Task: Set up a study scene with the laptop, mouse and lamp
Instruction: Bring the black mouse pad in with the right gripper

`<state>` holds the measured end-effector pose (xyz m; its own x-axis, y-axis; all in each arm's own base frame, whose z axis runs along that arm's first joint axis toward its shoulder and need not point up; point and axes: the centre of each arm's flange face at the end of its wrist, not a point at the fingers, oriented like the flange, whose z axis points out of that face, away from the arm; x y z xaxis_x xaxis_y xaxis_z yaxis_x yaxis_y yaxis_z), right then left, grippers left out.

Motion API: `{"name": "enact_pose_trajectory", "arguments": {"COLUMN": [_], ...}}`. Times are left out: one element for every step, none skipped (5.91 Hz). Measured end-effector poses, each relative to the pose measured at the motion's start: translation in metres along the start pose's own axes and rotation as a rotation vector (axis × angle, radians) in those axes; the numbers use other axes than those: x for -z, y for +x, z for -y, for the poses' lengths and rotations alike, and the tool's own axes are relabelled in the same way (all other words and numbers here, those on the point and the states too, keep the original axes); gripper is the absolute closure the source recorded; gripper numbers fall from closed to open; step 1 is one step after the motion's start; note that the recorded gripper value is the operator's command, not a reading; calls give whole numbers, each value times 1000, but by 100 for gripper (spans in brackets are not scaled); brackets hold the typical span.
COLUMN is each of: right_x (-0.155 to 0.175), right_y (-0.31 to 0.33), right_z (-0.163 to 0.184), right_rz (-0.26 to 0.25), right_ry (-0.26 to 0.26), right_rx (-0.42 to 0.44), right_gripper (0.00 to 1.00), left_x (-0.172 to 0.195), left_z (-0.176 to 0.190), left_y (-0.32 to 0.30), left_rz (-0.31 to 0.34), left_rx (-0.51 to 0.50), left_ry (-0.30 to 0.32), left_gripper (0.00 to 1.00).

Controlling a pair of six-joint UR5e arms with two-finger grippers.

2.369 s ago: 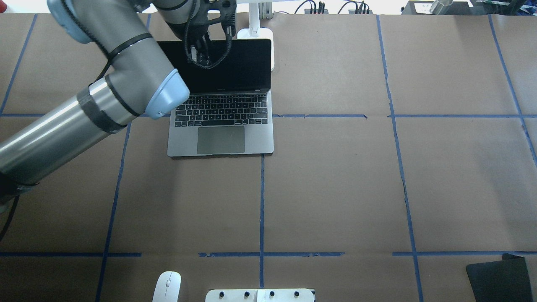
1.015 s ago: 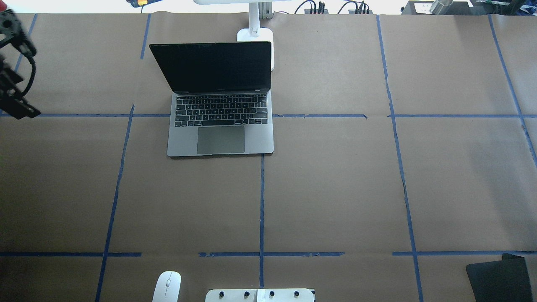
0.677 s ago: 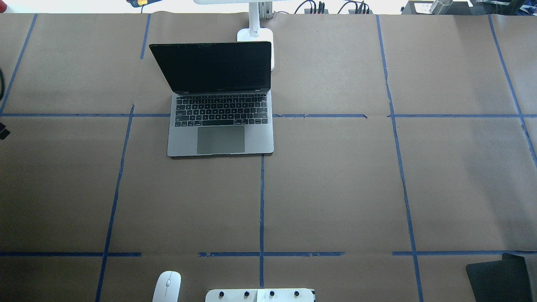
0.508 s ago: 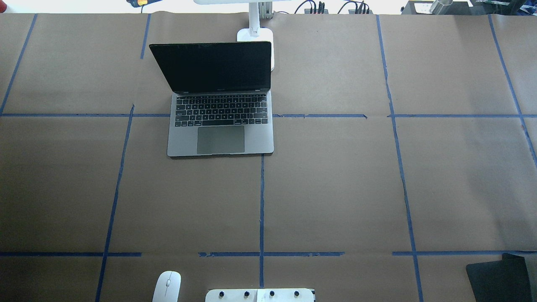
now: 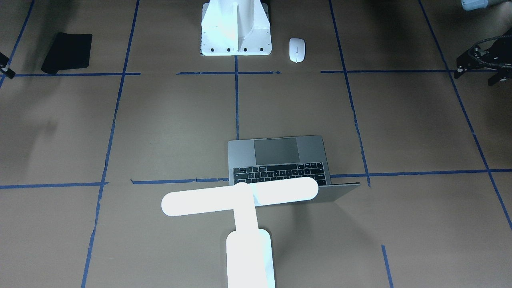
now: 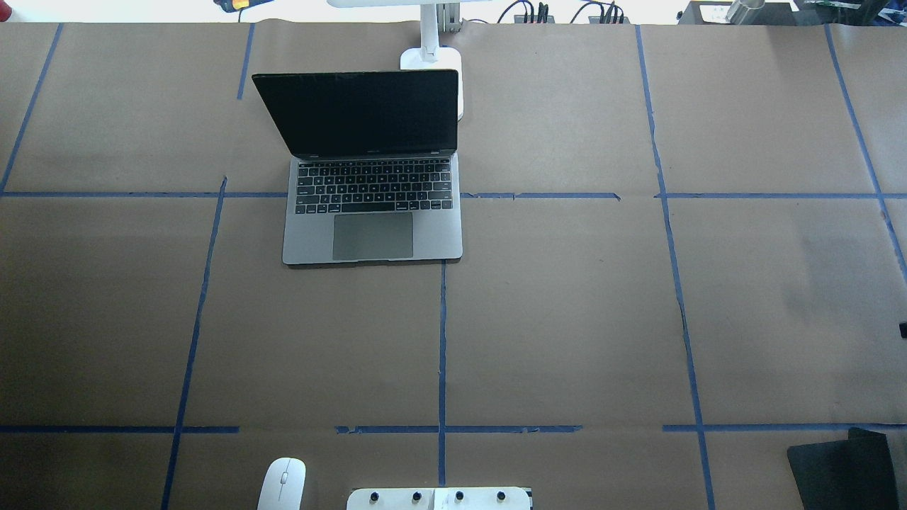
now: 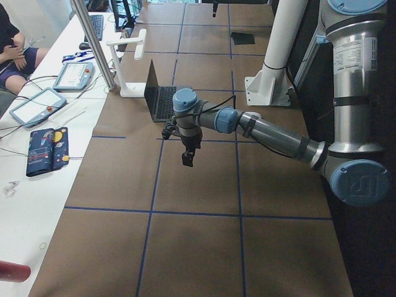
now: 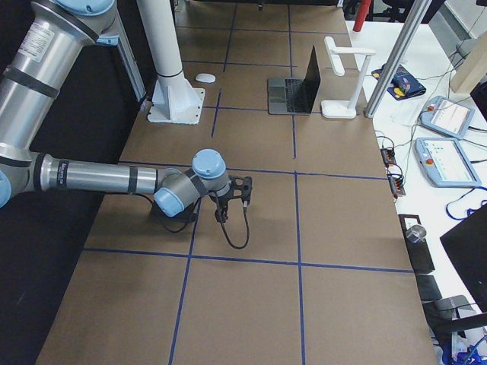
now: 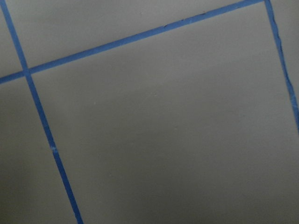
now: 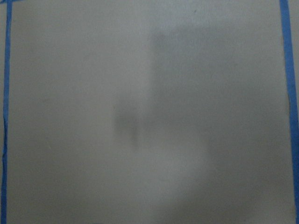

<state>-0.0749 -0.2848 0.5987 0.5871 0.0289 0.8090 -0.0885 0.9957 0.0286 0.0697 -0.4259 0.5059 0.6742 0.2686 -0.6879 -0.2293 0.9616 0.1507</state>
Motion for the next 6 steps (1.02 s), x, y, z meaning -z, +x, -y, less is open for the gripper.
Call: {"name": "enact_pose_trajectory", "arguments": {"right_x": [-5, -10, -22, -34, -43, -50], "right_y": [5, 6, 4, 9, 22, 30], "right_z": [-34, -59, -73, -86, -98, -106], "right_rz": [5, 0, -27, -48, -35, -15], "right_ry": [-25, -49, -72, -90, -100, -103], "right_rx": [20, 18, 3, -12, -22, -22], "right_gripper": [0, 0, 0, 0, 0, 0], "left_x": [-4, -9, -14, -14, -12, -11], "left_z": [-6, -12, -17, -19, -19, -20], "left_y": [-5, -12, -17, -19, -18, -15], "left_rz": [-11, -20, -24, -25, -35, -56], "left_rx": [8, 6, 2, 0, -1, -3], "left_ry": [-3, 1, 11, 18, 23, 24], "left_gripper": [0, 0, 0, 0, 0, 0]}}
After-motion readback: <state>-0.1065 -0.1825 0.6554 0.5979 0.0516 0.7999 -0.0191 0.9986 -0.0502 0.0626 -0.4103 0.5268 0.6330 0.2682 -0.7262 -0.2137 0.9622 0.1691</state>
